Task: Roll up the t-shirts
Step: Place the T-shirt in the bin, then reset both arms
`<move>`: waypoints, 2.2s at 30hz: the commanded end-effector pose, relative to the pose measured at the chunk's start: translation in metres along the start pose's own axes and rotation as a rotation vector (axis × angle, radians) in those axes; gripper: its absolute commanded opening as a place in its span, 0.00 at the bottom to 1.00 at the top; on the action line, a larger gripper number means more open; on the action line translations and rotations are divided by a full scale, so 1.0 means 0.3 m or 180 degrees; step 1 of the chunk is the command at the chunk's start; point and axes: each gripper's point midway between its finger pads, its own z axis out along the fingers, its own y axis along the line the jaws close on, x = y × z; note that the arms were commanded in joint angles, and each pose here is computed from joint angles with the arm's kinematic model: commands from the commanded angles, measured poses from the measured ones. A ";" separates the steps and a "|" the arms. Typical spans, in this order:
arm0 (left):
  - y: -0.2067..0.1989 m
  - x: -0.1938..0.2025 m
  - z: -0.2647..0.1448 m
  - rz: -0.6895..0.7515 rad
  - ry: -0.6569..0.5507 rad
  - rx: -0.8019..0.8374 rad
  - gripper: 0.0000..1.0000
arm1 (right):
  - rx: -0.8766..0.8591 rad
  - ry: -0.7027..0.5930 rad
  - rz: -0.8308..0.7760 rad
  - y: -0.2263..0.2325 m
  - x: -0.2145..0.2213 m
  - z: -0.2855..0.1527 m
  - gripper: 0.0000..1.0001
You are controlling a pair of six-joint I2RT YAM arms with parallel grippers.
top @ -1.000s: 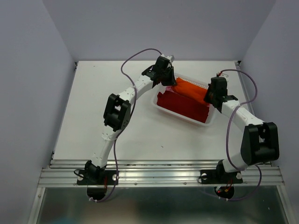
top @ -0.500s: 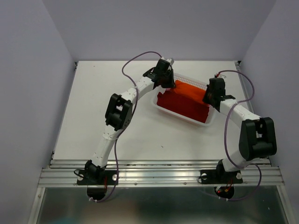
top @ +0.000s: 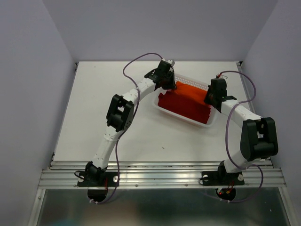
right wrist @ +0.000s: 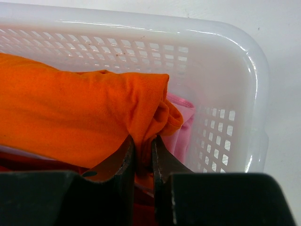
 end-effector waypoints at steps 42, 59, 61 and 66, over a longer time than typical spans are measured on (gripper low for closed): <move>-0.165 -0.392 -0.495 0.0276 -0.1112 -0.0113 0.53 | 0.0684 -0.1011 0.0480 -0.183 -0.359 -0.430 1.00; 0.027 -0.286 -0.942 0.0185 -0.1576 -0.0723 0.82 | 0.1104 -0.1093 0.0764 -0.326 -0.214 -0.508 1.00; 0.094 -0.231 -0.954 0.0122 -0.1533 -0.0819 0.86 | 0.1099 -0.1141 0.0809 -0.331 -0.217 -0.521 1.00; 0.222 -0.177 -1.081 -0.0037 -0.1728 -0.1091 0.91 | 0.1098 -0.1220 0.0839 -0.342 -0.222 -0.548 1.00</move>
